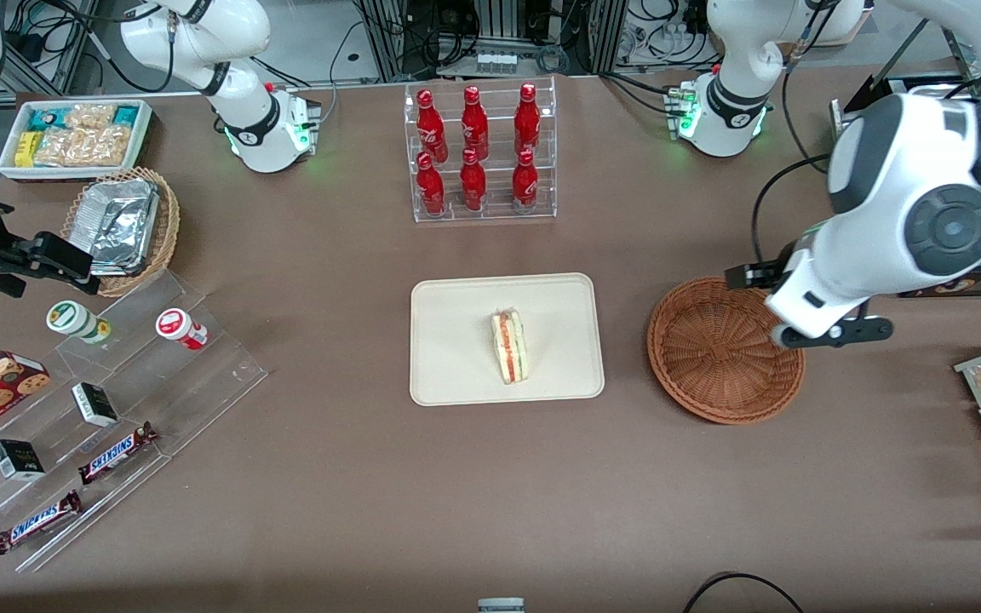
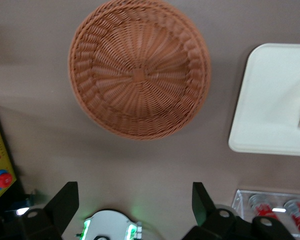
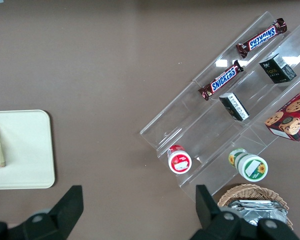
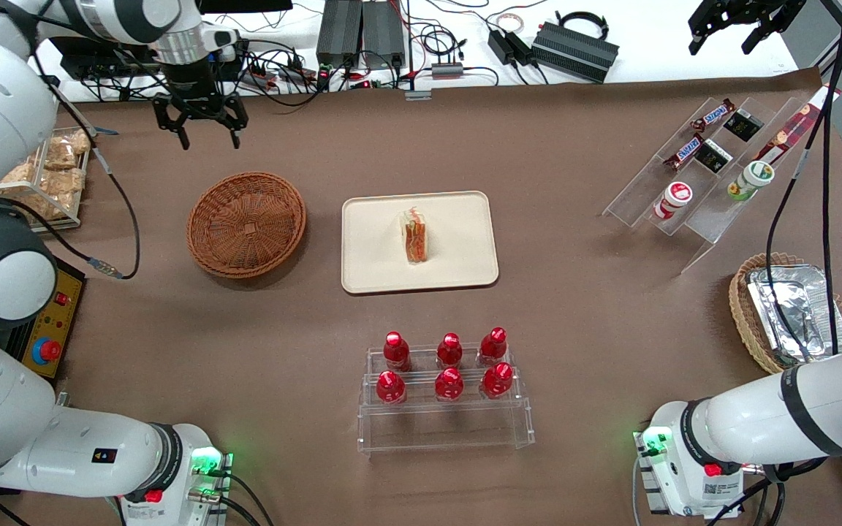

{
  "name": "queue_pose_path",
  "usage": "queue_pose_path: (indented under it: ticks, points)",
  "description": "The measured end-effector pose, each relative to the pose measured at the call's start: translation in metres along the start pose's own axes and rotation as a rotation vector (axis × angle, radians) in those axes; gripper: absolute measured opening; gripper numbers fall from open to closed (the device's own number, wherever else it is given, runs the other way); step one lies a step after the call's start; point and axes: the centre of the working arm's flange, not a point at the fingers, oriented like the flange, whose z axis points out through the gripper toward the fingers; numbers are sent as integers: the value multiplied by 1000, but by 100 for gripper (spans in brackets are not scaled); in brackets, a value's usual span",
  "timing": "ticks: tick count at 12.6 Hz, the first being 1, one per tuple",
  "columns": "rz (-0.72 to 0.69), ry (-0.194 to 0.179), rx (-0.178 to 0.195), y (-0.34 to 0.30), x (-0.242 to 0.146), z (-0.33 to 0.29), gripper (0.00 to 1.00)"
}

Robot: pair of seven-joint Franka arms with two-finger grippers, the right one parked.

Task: Place sandwich from basket to tray

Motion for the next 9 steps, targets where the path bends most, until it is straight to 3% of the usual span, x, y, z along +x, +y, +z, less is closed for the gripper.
queue_pose_path:
  ticks: [4, 9]
  points:
    - [-21, -13, -3, -32, -25, -24, 100]
    - [76, -19, -24, -90, -66, -61, 100]
